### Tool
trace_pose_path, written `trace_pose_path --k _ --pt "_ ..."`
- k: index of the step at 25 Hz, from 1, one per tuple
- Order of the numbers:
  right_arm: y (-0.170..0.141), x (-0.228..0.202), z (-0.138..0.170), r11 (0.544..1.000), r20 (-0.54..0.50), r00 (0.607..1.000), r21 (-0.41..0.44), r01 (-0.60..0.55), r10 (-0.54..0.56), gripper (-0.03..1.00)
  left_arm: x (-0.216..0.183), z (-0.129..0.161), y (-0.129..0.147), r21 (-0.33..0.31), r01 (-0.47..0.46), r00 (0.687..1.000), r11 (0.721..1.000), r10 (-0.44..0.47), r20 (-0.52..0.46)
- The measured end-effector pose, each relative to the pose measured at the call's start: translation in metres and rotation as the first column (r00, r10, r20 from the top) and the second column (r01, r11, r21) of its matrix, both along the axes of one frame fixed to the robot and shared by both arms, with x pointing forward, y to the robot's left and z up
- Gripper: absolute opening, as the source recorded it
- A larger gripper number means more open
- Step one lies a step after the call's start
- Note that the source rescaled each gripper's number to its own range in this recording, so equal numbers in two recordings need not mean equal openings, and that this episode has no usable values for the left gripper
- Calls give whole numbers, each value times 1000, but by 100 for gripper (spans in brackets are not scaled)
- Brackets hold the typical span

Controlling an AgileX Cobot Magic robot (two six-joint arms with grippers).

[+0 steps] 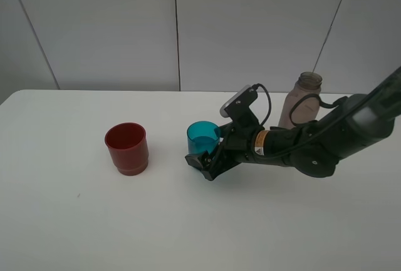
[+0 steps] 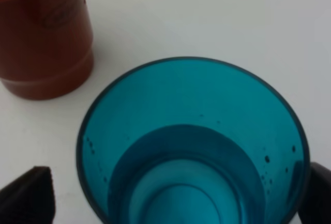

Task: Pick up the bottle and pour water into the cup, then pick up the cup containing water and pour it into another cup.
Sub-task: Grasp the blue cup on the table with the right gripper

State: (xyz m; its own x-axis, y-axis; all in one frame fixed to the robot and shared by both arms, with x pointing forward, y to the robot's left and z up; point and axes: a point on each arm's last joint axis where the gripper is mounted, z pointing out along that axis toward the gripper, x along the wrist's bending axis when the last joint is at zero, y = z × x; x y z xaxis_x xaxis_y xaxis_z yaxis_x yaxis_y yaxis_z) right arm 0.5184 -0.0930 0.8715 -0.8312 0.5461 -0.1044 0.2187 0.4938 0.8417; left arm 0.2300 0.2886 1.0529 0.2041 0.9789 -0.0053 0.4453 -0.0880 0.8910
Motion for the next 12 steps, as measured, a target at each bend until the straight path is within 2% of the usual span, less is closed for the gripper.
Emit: trace_pose_path --k 12 --pt "3 4 0 1000 11 1000 19 -3 3 100 0 0 0 0 0 1000 1000 0 0"
